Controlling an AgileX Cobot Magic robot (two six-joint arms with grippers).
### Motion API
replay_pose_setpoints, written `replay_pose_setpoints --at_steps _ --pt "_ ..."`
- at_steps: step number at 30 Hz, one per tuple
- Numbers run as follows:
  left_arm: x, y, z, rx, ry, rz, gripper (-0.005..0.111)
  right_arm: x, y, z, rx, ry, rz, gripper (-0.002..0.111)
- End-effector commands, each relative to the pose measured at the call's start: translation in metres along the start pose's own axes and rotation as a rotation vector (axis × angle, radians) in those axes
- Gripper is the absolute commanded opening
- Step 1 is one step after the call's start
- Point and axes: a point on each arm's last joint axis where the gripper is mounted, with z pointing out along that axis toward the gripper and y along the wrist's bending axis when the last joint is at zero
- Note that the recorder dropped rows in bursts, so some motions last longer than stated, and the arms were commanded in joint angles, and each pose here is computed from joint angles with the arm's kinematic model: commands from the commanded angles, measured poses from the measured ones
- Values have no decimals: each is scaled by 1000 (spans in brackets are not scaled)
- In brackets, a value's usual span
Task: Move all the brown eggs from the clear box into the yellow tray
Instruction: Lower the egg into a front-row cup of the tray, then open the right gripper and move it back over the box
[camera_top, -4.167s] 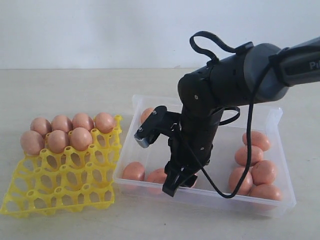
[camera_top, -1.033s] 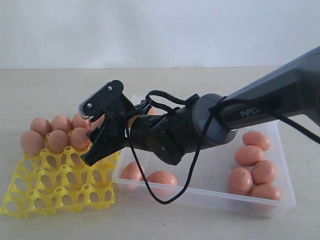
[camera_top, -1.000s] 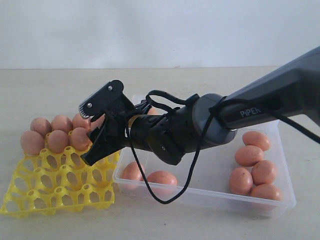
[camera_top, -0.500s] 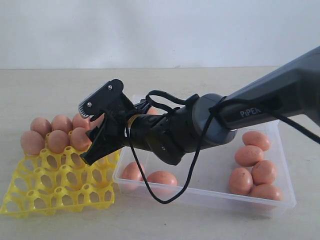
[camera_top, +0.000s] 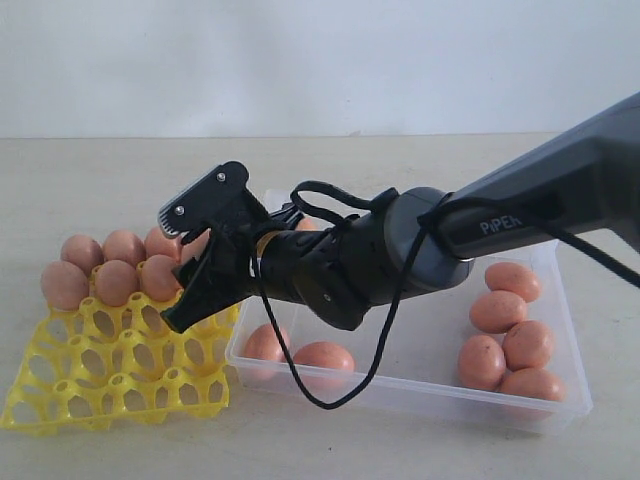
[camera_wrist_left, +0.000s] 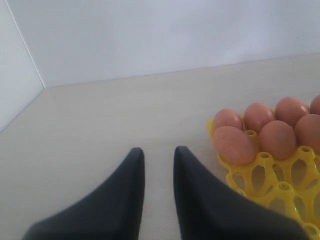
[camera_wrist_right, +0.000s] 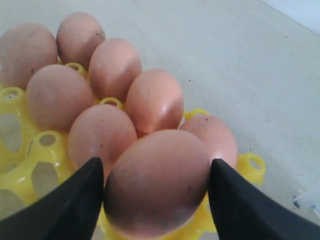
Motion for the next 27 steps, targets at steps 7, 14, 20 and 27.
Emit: replay_pose_setpoints --at_steps 7,14,20,27 --pt "1 0 0 -1 0 -4 22 -5 -1 -2 2 -18 -56 62" --pt "1 0 0 -1 0 -4 22 -39 -6 -28 15 -63 -73 62" --pt "1 0 0 -1 0 -4 22 -72 -21 -73 40 3 -68 62" --pt "1 0 0 -1 0 -4 22 -80 -45 -122 84 213 -87 62"
